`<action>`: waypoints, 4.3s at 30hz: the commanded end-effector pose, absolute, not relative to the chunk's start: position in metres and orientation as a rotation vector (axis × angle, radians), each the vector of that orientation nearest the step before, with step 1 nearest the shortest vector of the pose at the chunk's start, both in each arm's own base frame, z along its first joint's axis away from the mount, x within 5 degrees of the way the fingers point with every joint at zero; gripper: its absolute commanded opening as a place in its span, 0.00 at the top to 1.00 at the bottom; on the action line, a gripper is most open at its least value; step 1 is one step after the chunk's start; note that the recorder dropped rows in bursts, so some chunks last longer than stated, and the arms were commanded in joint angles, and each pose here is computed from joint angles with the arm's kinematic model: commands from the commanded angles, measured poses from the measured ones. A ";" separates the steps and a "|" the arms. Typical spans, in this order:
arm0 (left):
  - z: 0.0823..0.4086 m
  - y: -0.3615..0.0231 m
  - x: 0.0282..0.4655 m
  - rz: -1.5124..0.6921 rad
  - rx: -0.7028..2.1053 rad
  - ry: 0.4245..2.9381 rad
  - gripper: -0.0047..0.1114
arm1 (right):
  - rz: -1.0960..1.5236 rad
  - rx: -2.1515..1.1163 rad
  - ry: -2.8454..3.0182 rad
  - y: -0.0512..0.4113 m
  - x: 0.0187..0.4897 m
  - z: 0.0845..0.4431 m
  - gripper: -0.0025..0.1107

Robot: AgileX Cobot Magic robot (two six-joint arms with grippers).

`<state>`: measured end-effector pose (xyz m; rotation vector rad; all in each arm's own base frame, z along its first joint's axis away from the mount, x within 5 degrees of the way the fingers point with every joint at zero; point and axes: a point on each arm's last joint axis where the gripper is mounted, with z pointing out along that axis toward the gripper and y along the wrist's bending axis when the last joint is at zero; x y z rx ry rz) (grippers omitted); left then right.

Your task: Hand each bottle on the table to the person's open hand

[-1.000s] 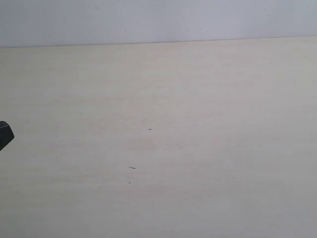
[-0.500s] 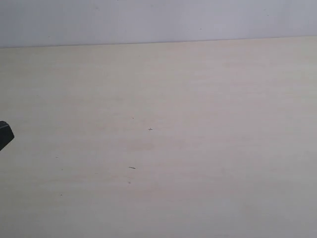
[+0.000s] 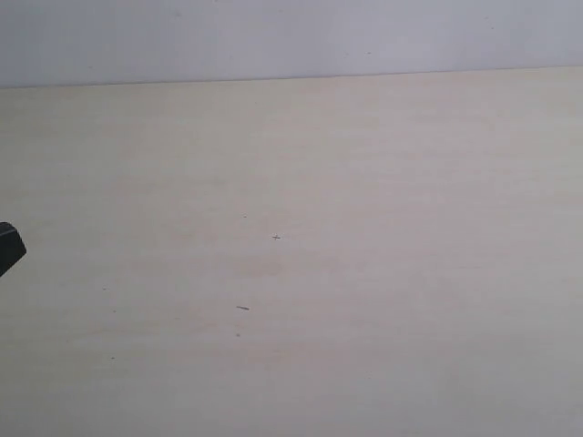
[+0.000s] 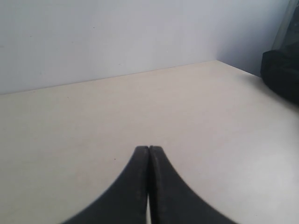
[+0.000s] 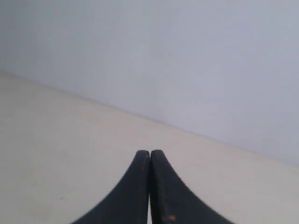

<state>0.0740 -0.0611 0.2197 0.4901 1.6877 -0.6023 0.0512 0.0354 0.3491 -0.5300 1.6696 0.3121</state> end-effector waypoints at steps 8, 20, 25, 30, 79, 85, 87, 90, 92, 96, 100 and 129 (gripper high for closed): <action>0.219 -0.060 0.074 -0.603 0.484 1.684 0.96 | 0.088 -0.258 1.434 0.013 0.039 0.276 0.98; 0.219 -0.060 0.074 -0.603 0.484 1.684 0.96 | 0.032 -0.200 1.566 0.010 0.054 0.211 0.98; 0.219 -0.060 0.074 -0.603 0.484 1.684 0.96 | 0.032 -0.202 1.589 0.010 0.056 0.202 0.98; 0.219 -0.060 0.074 -0.603 0.484 1.684 0.96 | 0.049 -0.222 1.645 0.011 0.055 0.197 0.98; 0.227 -0.035 0.079 -0.412 0.250 1.624 0.96 | 0.164 0.007 1.742 0.006 0.055 0.190 0.98; 0.237 -0.019 0.067 -0.305 0.116 1.500 0.96 | 0.164 0.007 1.742 0.006 0.055 0.190 0.98; 0.237 -0.015 0.064 -0.274 0.088 1.497 0.96 | 0.164 0.007 1.742 0.006 0.055 0.190 0.98; 0.234 -0.010 0.059 -0.218 0.054 1.511 0.96 | 0.164 0.007 1.742 0.006 0.055 0.190 0.98; 0.231 -0.007 0.055 -0.187 0.031 1.523 0.96 | 0.164 0.007 1.742 0.006 0.055 0.190 0.98; 0.224 -0.003 0.052 -0.145 0.012 1.584 0.96 | 0.160 0.004 1.742 0.006 0.055 0.190 0.98; 0.222 -0.002 0.052 -0.115 0.024 1.606 0.96 | 0.160 0.004 1.742 0.006 0.055 0.190 0.98; 0.183 0.001 0.054 -0.102 -0.038 1.819 0.96 | 0.162 0.006 1.733 0.006 0.055 0.191 0.98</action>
